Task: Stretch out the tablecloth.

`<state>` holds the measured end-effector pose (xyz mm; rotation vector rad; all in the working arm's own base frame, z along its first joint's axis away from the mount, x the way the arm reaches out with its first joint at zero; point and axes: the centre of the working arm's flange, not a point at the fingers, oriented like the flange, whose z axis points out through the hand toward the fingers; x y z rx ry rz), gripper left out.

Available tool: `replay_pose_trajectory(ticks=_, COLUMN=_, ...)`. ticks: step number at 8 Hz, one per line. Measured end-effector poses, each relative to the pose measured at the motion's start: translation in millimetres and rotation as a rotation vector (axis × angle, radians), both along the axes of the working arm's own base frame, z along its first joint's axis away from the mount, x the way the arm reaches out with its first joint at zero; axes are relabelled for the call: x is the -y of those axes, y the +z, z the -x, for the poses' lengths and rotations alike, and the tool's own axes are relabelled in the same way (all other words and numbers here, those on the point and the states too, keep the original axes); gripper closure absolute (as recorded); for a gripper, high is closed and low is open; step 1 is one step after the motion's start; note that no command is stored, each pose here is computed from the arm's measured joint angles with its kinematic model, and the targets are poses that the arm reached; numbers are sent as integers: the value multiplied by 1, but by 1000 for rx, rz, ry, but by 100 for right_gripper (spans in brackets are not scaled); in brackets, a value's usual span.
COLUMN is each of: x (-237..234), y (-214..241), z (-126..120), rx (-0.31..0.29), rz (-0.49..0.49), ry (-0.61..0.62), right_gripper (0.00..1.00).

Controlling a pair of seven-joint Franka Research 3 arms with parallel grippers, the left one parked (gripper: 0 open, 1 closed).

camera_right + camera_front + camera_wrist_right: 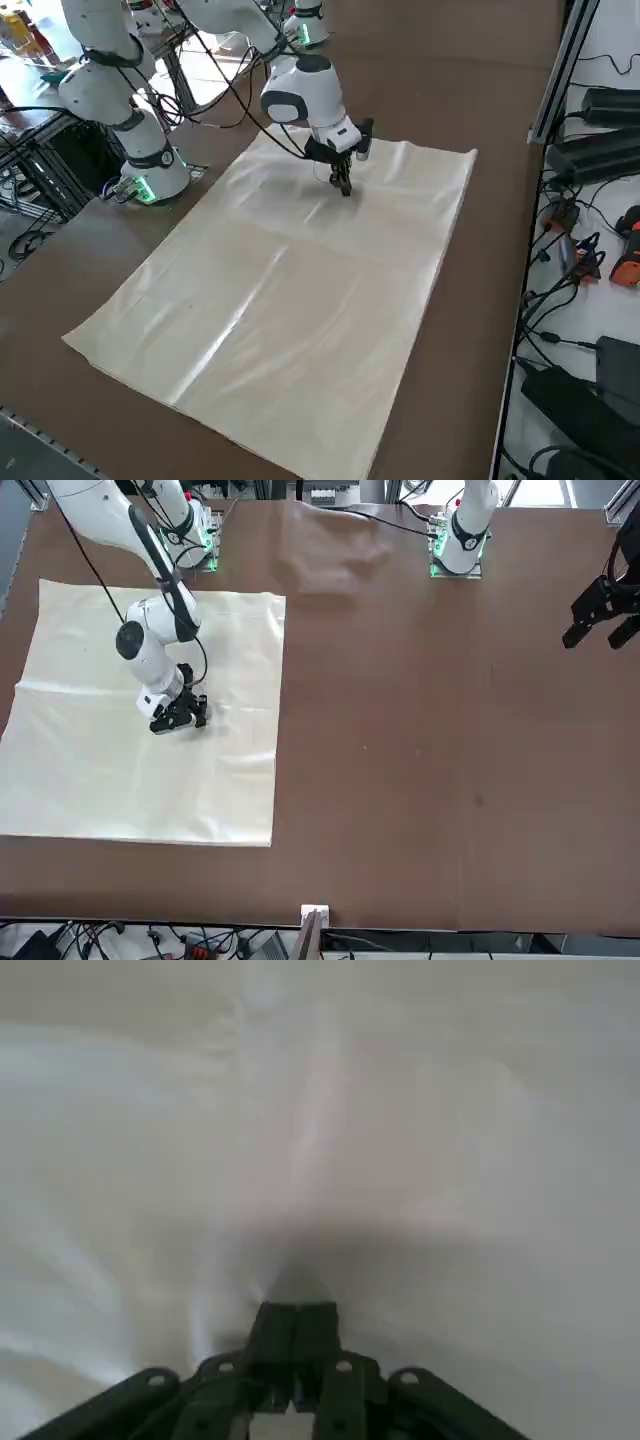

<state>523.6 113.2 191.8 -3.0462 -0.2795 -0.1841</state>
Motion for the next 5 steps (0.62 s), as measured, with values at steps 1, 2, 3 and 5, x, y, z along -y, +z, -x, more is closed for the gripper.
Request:
replay_pose_trajectory(ticks=1, x=-9, y=0, z=1, rx=10, rz=-5, ry=-2, right_gripper=99)
replay_pose_trajectory(ticks=2, x=-19, y=0, z=2, rx=16, rz=-11, ry=-8, right_gripper=99)
replay_pose_trajectory(ticks=3, x=-32, y=0, z=3, rx=20, rz=-19, ry=-20, right_gripper=99)
replay_pose_trajectory(ticks=5, x=-73, y=0, z=7, rx=20, rz=-40, ry=-51, right_gripper=99)
